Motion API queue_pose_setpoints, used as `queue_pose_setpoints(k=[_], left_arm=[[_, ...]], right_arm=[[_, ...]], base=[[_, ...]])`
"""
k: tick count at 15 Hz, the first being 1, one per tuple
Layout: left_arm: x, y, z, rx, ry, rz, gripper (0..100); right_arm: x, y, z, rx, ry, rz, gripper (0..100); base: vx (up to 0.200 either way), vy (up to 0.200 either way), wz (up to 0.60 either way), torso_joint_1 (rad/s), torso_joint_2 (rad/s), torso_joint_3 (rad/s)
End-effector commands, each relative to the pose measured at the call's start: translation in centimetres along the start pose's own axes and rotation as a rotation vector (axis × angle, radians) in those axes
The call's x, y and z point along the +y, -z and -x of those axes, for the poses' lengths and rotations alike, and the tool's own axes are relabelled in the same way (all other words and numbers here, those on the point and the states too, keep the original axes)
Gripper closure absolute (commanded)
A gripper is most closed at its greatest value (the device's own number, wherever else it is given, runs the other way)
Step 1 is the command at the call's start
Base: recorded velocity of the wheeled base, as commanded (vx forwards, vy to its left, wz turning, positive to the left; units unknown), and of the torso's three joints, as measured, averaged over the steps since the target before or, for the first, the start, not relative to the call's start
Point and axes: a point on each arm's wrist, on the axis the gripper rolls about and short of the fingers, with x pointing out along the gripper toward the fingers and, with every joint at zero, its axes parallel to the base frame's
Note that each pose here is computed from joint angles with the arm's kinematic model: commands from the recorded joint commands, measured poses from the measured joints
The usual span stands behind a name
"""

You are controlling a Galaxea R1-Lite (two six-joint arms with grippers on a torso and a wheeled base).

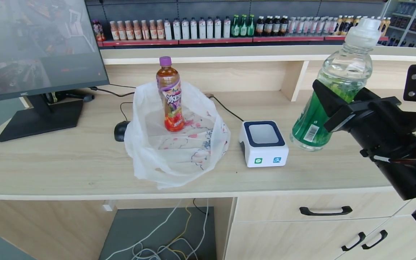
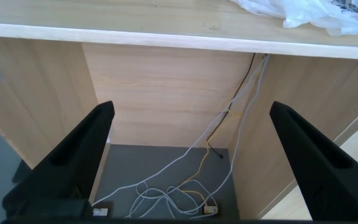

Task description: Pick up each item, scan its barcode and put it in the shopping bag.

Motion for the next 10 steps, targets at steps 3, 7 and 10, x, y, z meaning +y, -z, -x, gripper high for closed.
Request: queue_pose_setpoints(k=[3, 7, 10], left_arm=[[0.0, 0.0, 0.0, -0.001, 0.0, 0.0, 0], [0.0, 0.0, 0.0, -0.001, 0.0, 0.0, 0], [0.0, 0.0, 0.0, -0.001, -0.001, 0.0, 0]], right_arm=[[-0.1, -0.2, -0.1, -0.01, 0.008, 0.065, 100], [1.4, -0.3, -1.0, -0.033, -0.038, 0.131, 100], [2.1, -0.7, -2.2, -0.073, -0.041, 0.209, 100]], base=[[0.0, 0.0, 0.0, 0.0, 0.0, 0.0], [0.0, 0.0, 0.0, 0.0, 0.0, 0.0], [0.0, 0.0, 0.0, 0.0, 0.0, 0.0]])
